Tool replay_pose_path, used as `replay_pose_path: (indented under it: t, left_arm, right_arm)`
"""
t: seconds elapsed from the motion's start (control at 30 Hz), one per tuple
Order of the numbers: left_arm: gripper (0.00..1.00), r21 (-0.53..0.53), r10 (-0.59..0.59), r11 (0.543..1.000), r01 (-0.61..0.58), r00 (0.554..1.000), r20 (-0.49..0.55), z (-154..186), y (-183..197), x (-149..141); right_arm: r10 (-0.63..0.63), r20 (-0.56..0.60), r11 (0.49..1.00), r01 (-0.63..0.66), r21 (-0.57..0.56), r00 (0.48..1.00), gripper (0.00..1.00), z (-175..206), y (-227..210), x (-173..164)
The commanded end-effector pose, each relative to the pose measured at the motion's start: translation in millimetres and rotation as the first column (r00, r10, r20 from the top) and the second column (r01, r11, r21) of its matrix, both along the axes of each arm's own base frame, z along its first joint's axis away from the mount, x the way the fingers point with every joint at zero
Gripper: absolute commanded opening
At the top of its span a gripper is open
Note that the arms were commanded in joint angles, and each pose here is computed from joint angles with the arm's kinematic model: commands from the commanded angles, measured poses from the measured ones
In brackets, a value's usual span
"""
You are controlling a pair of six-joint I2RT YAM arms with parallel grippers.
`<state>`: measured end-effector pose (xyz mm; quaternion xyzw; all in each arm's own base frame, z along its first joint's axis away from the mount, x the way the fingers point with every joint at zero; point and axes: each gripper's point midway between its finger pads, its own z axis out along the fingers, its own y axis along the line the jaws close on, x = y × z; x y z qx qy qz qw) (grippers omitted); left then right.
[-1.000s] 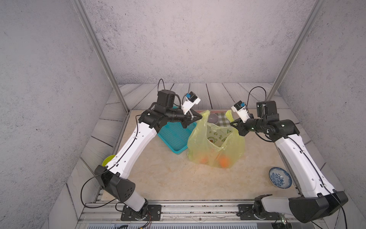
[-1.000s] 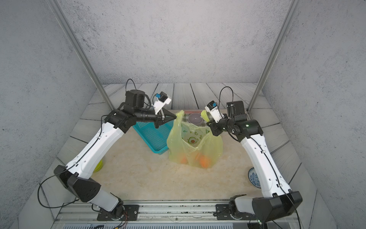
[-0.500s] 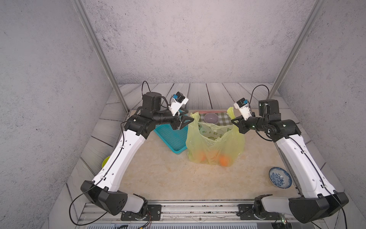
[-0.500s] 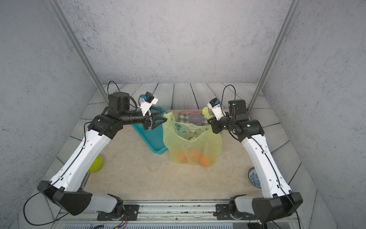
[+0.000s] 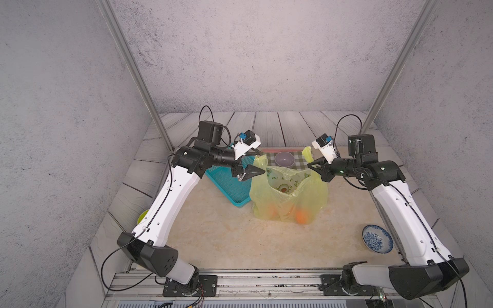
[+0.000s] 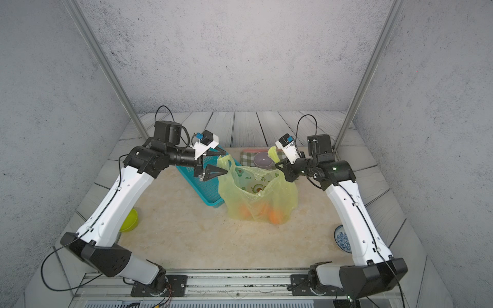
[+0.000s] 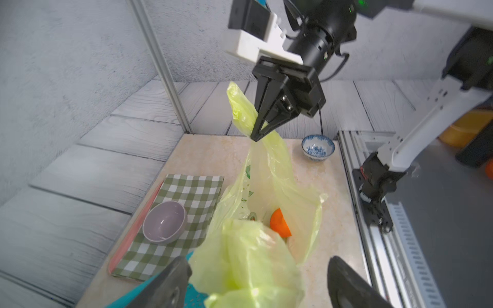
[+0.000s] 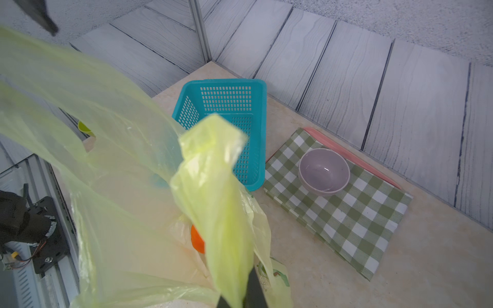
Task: Place the oranges into plastic bags & tie knots
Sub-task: Tie the plastic bag at the center of the board.
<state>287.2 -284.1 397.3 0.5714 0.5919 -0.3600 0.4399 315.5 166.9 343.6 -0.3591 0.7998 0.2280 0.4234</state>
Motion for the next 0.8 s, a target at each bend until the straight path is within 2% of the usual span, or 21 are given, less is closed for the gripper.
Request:
replay_pose_path:
  t: [0.0,0.1,0.17,0.2,0.3,0.33,0.4,0.5,0.6,0.67,0.77]
  left_arm:
    - [0.69,-0.035,-0.104,0.994,0.103,0.994,-0.021,-0.4,-9.1,-5.9]
    - [0.48,-0.097,-0.148,0.985,0.140,0.986,-0.075,2.4,-15.8,-7.0]
    - [0.21,-0.163,-0.151,0.978,0.129,0.980,-0.128,11.0,-20.3,-2.7]
    - [0.13,-0.191,-0.143,0.975,0.114,0.979,-0.145,15.9,-21.0,0.3]
    - [0.07,-0.266,-0.092,0.963,0.032,0.972,-0.216,28.9,-15.6,13.1]
    - [0.07,-0.288,-0.063,0.958,-0.006,0.971,-0.229,33.9,-11.4,17.8]
    - [0.00,-0.293,0.023,0.950,-0.106,0.962,-0.273,37.2,-2.1,29.2]
    - [0.00,-0.238,0.082,0.958,-0.158,0.951,-0.299,26.6,-1.8,29.4]
    - [0.00,-0.145,0.091,0.980,-0.138,0.953,-0.289,8.5,-12.9,21.3]
    - [0.00,-0.082,0.078,0.990,-0.111,0.940,-0.331,-7.2,-21.2,19.8]
    - [0.00,-0.001,0.065,0.997,-0.072,0.914,-0.400,-29.4,-32.0,20.8]
  right_arm:
    - [0.085,0.026,0.996,-0.084,-0.030,0.996,0.07,-3.3,4.0,-8.5]
    - [0.116,0.055,0.992,-0.113,-0.056,0.992,0.06,-1.5,4.1,-10.2]
    - [0.100,0.081,0.994,-0.096,-0.050,0.992,0.06,6.3,3.1,-7.3]
    - [0.081,0.089,0.996,-0.077,-0.042,0.993,0.06,10.1,1.9,-4.8]
    - [0.009,0.117,0.999,-0.006,-0.031,0.993,0.06,22.1,-7.0,0.0]
    - [-0.015,0.134,0.999,0.019,-0.029,0.991,0.06,27.2,-11.3,-0.1]
    - [-0.021,0.169,0.999,0.026,-0.025,0.985,0.06,36.9,-14.4,-4.6]
    - [0.117,0.207,0.993,-0.110,-0.042,0.971,0.09,40.9,-1.6,-27.2]
    - [0.282,0.195,0.949,-0.243,-0.200,0.940,0.09,18.2,18.8,-44.9]
    - [0.365,0.175,0.903,-0.302,-0.304,0.915,0.08,0.5,31.3,-51.5]
    - [0.439,0.155,0.871,-0.377,-0.314,0.885,0.08,-6.0,46.4,-59.7]
